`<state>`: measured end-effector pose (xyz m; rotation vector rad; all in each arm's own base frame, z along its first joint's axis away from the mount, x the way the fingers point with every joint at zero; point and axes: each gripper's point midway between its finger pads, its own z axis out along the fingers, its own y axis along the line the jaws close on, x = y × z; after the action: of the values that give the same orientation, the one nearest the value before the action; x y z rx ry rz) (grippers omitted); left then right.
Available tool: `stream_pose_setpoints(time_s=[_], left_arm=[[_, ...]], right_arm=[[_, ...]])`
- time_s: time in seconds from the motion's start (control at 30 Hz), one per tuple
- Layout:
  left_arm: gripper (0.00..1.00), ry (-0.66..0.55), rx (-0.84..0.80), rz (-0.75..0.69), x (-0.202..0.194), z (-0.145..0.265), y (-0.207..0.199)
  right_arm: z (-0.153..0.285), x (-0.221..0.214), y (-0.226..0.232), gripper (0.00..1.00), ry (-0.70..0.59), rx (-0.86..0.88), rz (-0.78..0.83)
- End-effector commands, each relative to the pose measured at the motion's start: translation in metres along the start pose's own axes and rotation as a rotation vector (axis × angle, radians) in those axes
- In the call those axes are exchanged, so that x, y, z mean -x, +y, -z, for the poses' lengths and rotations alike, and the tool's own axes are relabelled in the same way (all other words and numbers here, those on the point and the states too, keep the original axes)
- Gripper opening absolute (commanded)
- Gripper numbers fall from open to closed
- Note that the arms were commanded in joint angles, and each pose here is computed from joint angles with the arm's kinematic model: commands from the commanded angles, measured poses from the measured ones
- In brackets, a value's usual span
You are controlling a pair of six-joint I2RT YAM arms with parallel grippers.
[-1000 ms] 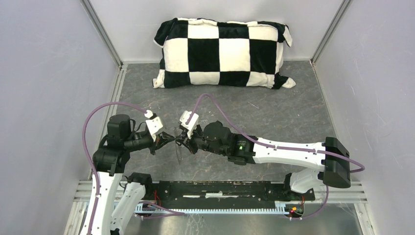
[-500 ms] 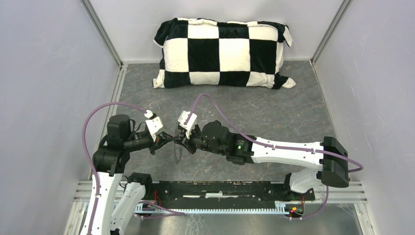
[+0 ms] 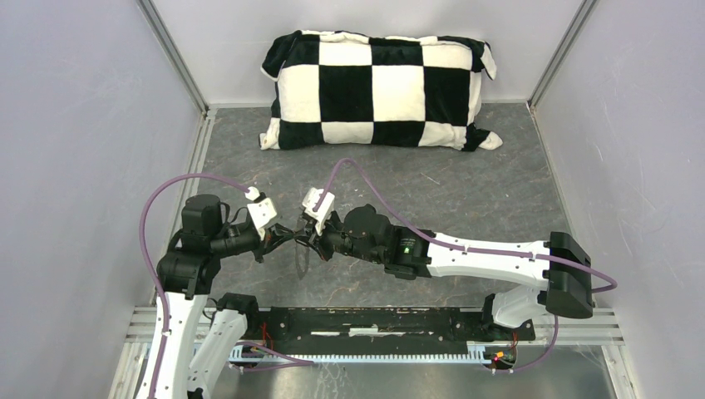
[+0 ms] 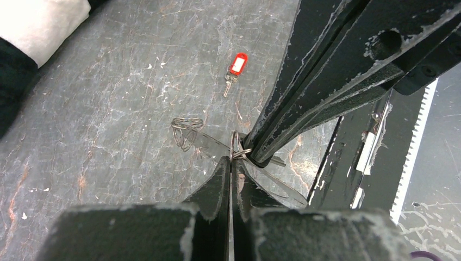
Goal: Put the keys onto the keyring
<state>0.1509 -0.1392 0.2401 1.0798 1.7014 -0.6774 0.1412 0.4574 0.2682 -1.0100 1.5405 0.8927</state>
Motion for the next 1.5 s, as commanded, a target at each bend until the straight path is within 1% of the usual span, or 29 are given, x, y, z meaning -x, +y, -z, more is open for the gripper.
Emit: stream_pose_setpoints(time_s=[0.0,0.2,0.57,0.9,1.27,1.47], left_arm=[[0.02,-0.043,-0.007,-0.075,0.019,0.006,-0.003],[0.02,-0.048,-0.012,-0.086,0.02,0.007,-0.004],[0.02,-0.067,-0.034,-0.128,0.023,0.008,-0.01],[0.02,-0.098,-0.05,-0.195,0.03,0.011,-0.015],[0.02,-0.162,-0.053,-0.22,0.047,0.015,-0.019],[0.02,-0.222,-0.066,-0.247,0.059,0.016,-0.023]], right_arm=[[0.004,0.041,0.001,0.0,-0.13,-0.012,-0.034],[0.009,0.04,-0.004,0.0,-0.14,-0.034,-0.049],[0.019,0.036,-0.019,0.0,-0.158,-0.08,-0.123],[0.021,0.032,-0.023,0.0,-0.157,-0.07,-0.159],[0.029,0.023,-0.032,0.0,-0.159,-0.089,-0.196],[0.035,0.025,-0.033,0.0,-0.175,-0.084,-0.214]])
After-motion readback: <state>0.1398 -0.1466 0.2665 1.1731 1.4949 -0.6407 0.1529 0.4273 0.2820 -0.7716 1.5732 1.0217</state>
